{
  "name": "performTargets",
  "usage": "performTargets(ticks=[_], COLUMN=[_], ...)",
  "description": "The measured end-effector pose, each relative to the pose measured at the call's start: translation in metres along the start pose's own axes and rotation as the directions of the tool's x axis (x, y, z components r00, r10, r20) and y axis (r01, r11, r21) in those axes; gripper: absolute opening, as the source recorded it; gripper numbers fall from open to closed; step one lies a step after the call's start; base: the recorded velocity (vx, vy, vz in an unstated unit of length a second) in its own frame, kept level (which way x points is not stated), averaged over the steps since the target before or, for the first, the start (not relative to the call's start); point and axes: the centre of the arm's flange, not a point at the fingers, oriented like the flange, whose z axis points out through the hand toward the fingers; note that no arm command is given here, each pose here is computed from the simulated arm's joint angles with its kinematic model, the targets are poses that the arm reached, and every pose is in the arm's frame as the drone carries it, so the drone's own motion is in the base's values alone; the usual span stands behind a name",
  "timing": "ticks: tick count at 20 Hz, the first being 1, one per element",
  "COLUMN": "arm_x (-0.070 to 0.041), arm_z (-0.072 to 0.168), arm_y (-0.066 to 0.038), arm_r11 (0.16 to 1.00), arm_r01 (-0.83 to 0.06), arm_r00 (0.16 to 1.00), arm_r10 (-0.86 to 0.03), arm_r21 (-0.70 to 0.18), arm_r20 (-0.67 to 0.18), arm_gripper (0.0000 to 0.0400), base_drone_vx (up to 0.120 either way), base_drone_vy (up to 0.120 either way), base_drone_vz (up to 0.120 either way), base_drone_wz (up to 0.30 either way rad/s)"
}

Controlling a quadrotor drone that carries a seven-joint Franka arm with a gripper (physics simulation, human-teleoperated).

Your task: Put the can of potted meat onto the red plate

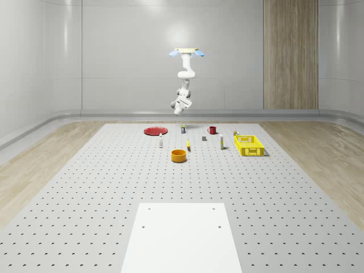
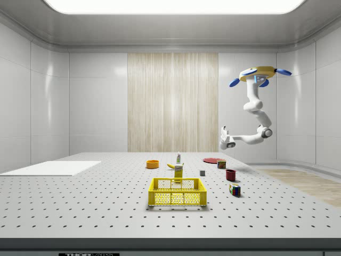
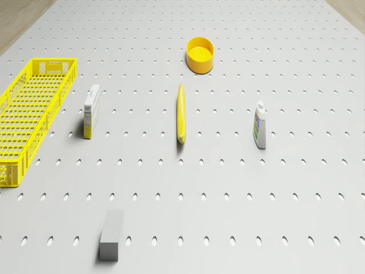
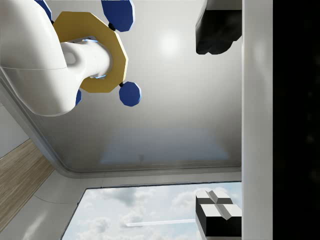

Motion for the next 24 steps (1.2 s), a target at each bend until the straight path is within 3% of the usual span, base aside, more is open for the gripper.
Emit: performTargets(ticks=[4,7,9,12,15,19,24], arm_x=[-0.037,-0.062,-0.07,-0.07,-0.064,-0.057,-0.052], arm_z=[0.015,0.051,0.082,0.122,0.147,0.164,0.172], arm_y=[-0.036,-0.06,-0.067,-0.066,-0.059,-0.051,-0.046], arm_r11=[0.928,0.745,0.589,0.388,0.262,0.179,0.138], arm_r01=[-0.061,-0.235,-0.388,-0.588,-0.715,-0.8,-0.843], arm_r00=[0.928,0.746,0.591,0.392,0.266,0.181,0.137], arm_r10=[-0.083,-0.273,-0.43,-0.63,-0.755,-0.838,-0.879], arm_r21=[-0.368,-0.624,-0.708,-0.709,-0.648,-0.572,-0.519], arm_r20=[-0.364,-0.608,-0.682,-0.67,-0.599,-0.515,-0.456], arm_gripper=[0.04,0.04,0.04,0.04,0.04,0.04,0.04], base_drone_vx=[0.03,0.0,0.0,0.0,0.0,0.0,0.0], base_drone_vy=[-0.12,-0.12,-0.12,-0.027,0.0,0.0,0.0], base_drone_vz=[-0.01,-0.12,-0.12,-0.12,-0.12,-0.12,-0.12], base_drone_wz=[0.0,0.0,0.0,0.0,0.0,0.0,0.0])
